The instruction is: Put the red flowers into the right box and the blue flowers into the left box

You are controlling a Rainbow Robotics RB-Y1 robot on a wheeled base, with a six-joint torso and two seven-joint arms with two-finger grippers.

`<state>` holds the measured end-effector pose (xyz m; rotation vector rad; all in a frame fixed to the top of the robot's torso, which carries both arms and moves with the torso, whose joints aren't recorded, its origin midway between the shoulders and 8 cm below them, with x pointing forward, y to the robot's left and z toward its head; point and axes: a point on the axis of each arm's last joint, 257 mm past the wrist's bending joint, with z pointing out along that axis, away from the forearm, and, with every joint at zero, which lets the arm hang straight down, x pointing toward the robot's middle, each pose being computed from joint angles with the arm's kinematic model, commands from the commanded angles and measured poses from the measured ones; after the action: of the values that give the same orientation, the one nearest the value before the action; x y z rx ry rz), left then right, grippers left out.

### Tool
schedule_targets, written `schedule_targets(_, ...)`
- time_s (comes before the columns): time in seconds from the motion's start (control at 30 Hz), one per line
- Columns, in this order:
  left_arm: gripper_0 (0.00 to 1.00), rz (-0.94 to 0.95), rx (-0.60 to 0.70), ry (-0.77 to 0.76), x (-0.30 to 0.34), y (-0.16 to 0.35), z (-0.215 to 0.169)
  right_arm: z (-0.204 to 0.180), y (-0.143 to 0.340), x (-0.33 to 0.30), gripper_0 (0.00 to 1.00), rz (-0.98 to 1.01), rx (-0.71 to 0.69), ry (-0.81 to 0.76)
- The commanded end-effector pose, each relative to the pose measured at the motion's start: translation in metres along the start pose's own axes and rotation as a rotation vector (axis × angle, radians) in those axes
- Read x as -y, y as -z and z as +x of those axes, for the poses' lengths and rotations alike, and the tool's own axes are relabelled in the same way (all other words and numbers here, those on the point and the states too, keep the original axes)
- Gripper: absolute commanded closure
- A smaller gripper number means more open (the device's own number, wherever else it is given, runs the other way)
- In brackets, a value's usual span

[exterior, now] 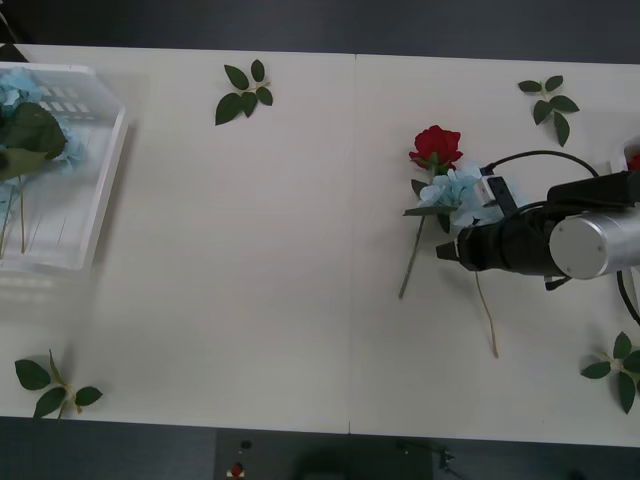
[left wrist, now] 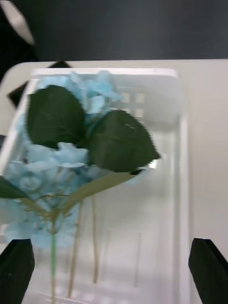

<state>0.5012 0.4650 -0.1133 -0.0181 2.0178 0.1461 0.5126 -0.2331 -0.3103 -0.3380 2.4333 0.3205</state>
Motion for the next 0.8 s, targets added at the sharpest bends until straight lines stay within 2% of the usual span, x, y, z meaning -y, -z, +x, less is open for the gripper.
schedule_targets(0.03,0.05,0.156,0.043,-0.196,0.071,0.003,-0.033,-0.018,0.003,0.004,0.00,0.014,0.028,-0.027)
schedule_targets(0.23,0.05,0.307,0.035,-0.273,0.154,-0.005,-0.045,-0.014,0.000,0.013,0.00,0.035,0.016,-0.035)
schedule_targets(0.3,0.05,0.347,0.037,-0.296,0.180,-0.008,-0.048,-0.014,0.000,0.014,0.04,0.039,0.016,-0.034)
schedule_targets(0.33,0.05,0.364,0.035,-0.300,0.190,-0.010,-0.047,-0.014,-0.001,0.013,0.12,0.038,0.015,-0.035)
schedule_targets(0.37,0.04,0.393,0.031,-0.306,0.208,-0.014,-0.047,-0.012,-0.001,0.013,0.42,0.039,0.013,-0.036)
schedule_targets(0.4,0.05,0.407,0.026,-0.306,0.217,-0.015,-0.045,-0.012,-0.001,0.013,0.53,0.039,0.013,-0.036)
schedule_targets(0.43,0.04,0.433,0.020,-0.303,0.232,-0.019,-0.043,-0.012,-0.001,0.013,0.78,0.039,0.013,-0.036)
schedule_targets(0.47,0.05,0.449,0.016,-0.300,0.242,-0.022,-0.043,-0.014,-0.001,0.013,0.93,0.038,0.016,-0.038)
schedule_targets(0.5,0.05,0.468,0.008,-0.299,0.254,-0.026,-0.040,-0.014,-0.002,0.012,1.00,0.037,0.016,-0.039)
schedule_targets(0.8,0.05,0.563,0.005,-0.244,0.314,-0.051,-0.018,-0.013,-0.002,0.011,1.00,0.035,0.015,-0.038)
